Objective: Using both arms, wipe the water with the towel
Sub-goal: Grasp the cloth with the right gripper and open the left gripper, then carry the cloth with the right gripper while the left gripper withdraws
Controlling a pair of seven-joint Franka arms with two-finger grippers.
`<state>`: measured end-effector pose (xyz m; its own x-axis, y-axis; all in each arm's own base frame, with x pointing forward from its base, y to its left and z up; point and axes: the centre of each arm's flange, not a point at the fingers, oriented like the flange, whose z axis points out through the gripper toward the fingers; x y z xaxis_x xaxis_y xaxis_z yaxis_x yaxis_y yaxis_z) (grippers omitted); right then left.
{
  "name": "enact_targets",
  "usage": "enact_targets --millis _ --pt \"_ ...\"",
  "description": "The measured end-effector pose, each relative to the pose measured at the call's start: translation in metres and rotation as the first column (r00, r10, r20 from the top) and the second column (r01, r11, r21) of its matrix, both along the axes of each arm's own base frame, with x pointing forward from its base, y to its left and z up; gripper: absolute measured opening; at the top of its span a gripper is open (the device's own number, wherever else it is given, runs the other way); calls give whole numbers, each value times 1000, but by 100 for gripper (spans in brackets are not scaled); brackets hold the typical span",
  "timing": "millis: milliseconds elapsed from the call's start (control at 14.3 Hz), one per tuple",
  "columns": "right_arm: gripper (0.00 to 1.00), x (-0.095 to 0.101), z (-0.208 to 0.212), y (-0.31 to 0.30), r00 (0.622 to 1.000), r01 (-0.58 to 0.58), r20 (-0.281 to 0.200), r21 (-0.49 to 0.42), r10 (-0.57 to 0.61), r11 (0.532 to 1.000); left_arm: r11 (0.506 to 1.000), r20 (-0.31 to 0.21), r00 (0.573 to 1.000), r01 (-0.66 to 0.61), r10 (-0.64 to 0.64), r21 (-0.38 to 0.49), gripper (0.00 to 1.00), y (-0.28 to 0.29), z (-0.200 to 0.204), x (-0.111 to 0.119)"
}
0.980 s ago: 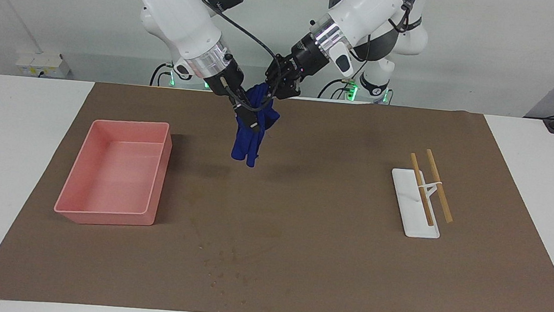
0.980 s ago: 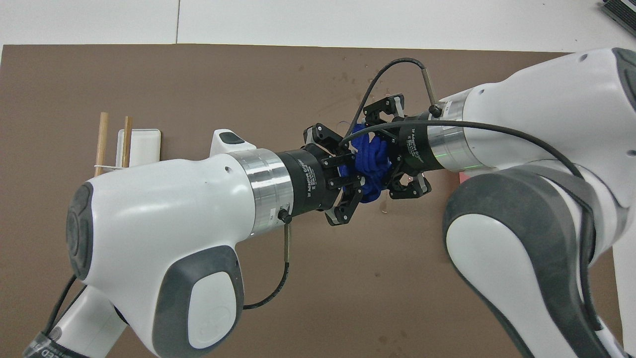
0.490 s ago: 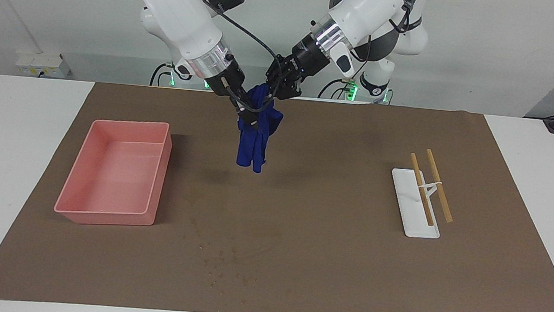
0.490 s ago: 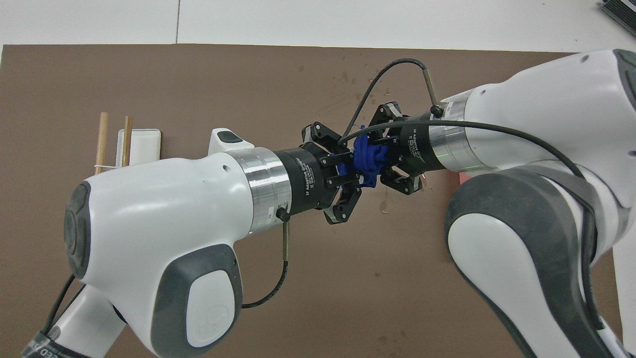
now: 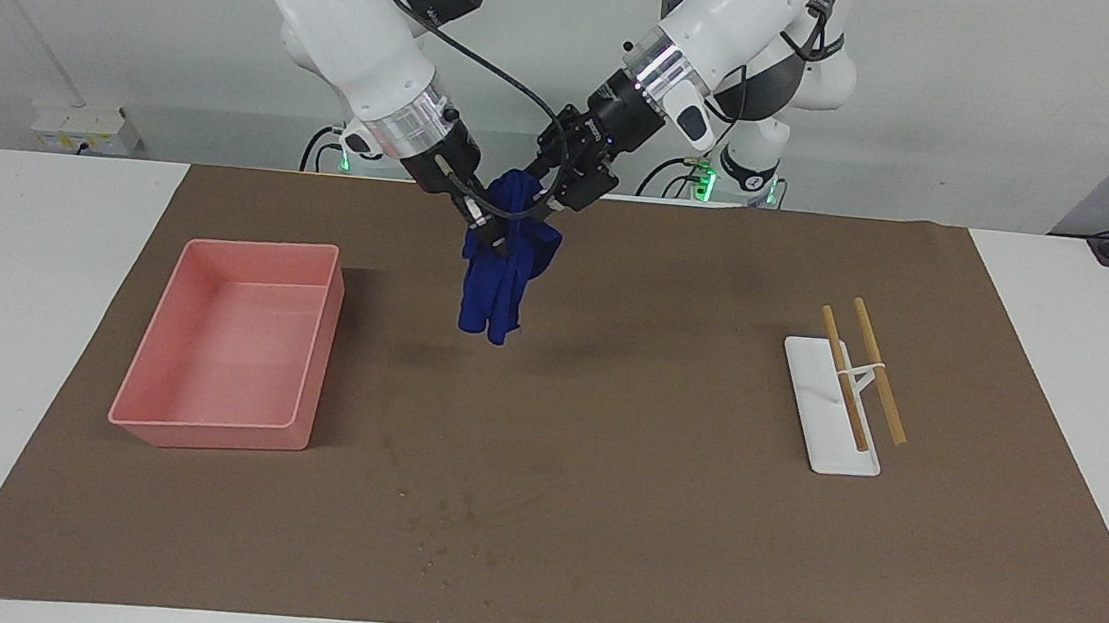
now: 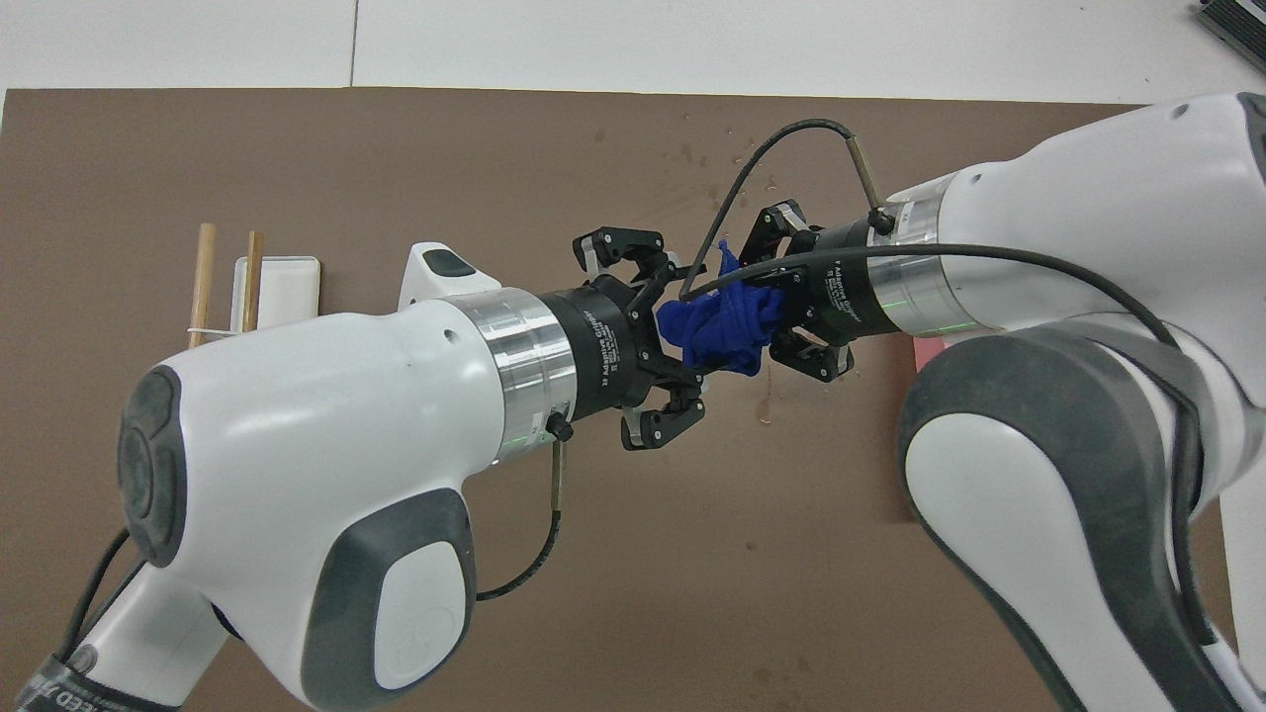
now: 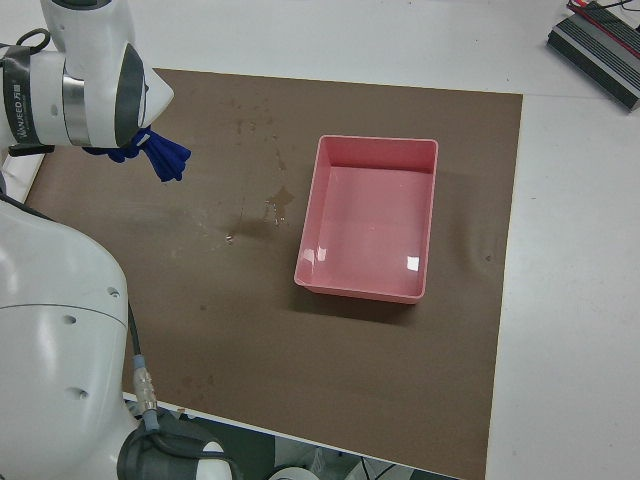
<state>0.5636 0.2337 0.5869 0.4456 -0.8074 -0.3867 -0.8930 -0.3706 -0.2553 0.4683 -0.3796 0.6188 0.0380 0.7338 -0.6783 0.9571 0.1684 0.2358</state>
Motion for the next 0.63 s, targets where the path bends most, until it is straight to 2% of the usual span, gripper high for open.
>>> enact_targets --millis 140,210,350,490,630 --pt "16 1 -1 -4 999 -46 23 -13 46 999 995 56 998 10 -16 100 99 14 -3 10" --pt "16 2 -3 -7 996 -75 40 -31 76 997 988 75 996 39 -50 152 100 28 -7 19" --pt "16 6 -8 -17 981 -162 91 -76 169 984 944 113 970 177 -215 279 100 65 -18 39" --pt "16 19 -21 -34 961 -225 138 -122 241 967 851 110 903 344 -416 396 100 108 -28 54" --pt "16 43 -52 -51 932 -278 179 -206 315 938 703 89 788 483 -608 521 100 150 -34 65"
